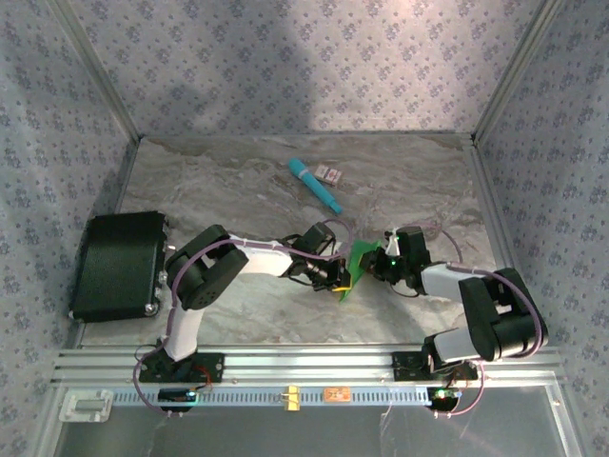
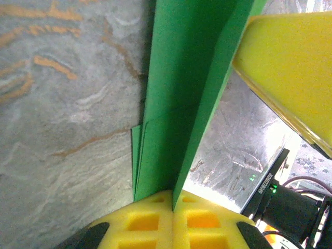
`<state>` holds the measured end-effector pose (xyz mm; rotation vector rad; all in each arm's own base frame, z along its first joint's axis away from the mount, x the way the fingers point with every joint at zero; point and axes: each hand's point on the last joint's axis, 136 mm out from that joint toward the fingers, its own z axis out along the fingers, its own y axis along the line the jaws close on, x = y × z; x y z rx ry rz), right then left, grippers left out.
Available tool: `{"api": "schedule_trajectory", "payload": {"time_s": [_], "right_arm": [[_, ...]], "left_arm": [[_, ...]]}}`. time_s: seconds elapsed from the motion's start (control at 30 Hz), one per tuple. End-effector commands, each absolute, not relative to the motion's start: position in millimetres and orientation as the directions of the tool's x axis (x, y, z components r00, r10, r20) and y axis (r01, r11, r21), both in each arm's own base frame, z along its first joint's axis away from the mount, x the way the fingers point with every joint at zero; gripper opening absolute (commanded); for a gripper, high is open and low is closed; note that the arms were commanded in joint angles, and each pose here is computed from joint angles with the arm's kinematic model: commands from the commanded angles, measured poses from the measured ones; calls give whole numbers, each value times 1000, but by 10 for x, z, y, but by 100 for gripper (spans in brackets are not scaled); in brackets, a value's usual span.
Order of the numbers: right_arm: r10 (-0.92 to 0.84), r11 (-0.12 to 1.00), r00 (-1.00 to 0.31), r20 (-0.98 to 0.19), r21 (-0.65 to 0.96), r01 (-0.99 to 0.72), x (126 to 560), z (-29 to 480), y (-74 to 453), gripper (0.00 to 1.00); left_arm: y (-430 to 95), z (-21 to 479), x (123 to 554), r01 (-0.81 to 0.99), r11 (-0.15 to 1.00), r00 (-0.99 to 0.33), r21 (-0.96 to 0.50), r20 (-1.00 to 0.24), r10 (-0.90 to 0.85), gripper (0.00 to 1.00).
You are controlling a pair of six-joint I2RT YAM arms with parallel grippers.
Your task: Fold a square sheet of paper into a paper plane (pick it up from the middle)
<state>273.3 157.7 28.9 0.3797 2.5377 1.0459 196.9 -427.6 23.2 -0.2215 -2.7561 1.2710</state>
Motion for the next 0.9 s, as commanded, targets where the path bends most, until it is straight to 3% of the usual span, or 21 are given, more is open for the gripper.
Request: {"api": "schedule_trajectory", "payload": {"time_s": [0.0, 0.4, 0.87], "right_arm": [[380, 695, -893, -243, 712, 102, 2743, 267, 1534, 16], [268, 673, -914, -305, 738, -49, 2505, 581, 1790, 17], [240, 693, -934, -266, 720, -27, 2460, 385, 1857, 15]], "left_arm": [[-4203, 68, 1892, 80, 670, -979, -738, 70, 194, 2], [-4178, 62, 1939, 59, 674, -980, -736, 87, 181, 1], [-4168, 78, 1965, 54, 670, -981, -741, 86, 173, 1]]}}
